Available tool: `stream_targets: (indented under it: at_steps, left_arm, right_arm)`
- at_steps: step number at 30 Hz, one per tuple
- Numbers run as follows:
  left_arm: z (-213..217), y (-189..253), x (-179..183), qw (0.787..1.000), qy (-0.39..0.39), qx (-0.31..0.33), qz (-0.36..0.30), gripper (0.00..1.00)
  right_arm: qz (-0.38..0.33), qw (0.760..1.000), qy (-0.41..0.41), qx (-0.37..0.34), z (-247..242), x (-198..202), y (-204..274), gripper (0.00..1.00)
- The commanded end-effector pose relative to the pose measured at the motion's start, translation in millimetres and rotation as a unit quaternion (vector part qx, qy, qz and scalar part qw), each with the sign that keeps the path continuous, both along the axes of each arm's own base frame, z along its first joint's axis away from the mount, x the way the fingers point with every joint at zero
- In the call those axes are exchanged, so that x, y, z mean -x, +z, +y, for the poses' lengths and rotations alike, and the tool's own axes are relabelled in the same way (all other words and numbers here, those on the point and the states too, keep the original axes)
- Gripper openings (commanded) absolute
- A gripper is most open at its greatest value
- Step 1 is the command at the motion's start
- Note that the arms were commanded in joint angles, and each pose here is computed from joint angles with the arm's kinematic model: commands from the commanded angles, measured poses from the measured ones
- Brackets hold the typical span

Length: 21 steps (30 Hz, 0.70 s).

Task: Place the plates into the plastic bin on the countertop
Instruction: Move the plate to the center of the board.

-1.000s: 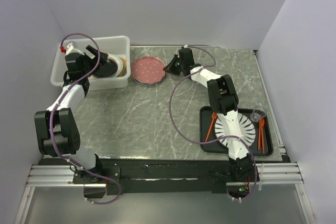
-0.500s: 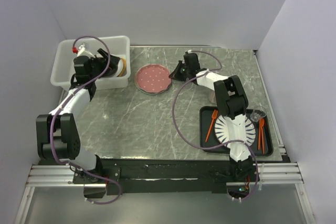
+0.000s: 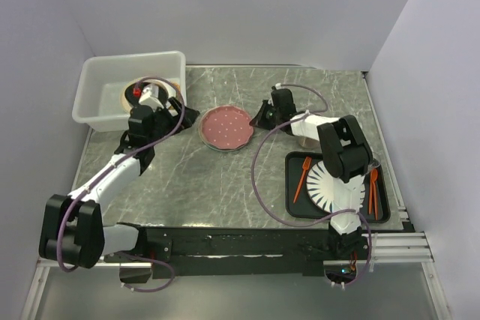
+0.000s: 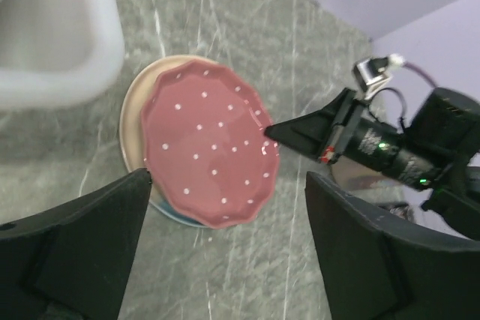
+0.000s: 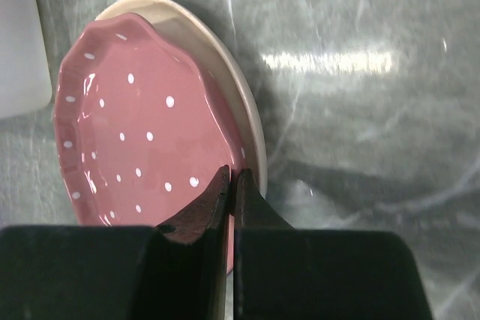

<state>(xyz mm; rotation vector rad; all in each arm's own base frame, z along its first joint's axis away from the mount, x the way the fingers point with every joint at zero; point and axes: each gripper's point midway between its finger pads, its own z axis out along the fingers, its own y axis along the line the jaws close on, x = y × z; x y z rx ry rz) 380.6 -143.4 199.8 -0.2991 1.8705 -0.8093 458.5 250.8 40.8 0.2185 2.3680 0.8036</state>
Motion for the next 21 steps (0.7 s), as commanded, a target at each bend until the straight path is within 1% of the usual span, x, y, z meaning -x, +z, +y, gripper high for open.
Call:
stream_targets:
  at_steps: [1,3,4,9,12,16,21]
  left_arm:
    - [-6.7,-21.9,5.8,1.000,-0.001,-0.029,0.012,0.83]
    - [-15.7,-31.6,8.7,0.999,-0.010,-0.036,0.021,0.82]
    - [-18.4,-43.3,9.3,0.998,-0.014,-0.041,0.034,0.82]
    - [-39.0,-64.5,8.2,0.997,-0.034,-0.051,0.053,0.72]
    - [-45.3,-81.3,3.0,0.994,-0.033,-0.071,0.073,0.67]
    - [-50.0,-104.2,-6.9,0.991,-0.028,-0.087,0.099,0.65]
    - [-55.5,-113.5,-13.3,0.990,-0.030,-0.092,0.104,0.62]
  right_arm:
    - [-0.030,0.999,0.028,-0.003,-2.3,14.8,18.8,0.00]
    - [-0.026,0.999,0.030,-0.001,-4.7,22.2,14.4,0.00]
    - [-0.027,0.999,0.032,-0.001,-5.2,23.8,13.4,0.00]
    - [-0.020,0.999,0.038,0.005,-7.3,30.1,7.0,0.00]
    - [-0.018,0.999,0.037,0.008,-8.8,30.8,4.0,0.00]
    - [-0.016,0.999,0.041,0.004,-7.6,31.3,1.9,0.00]
    - [-0.015,0.999,0.045,0.004,-6.3,31.7,0.4,0.00]
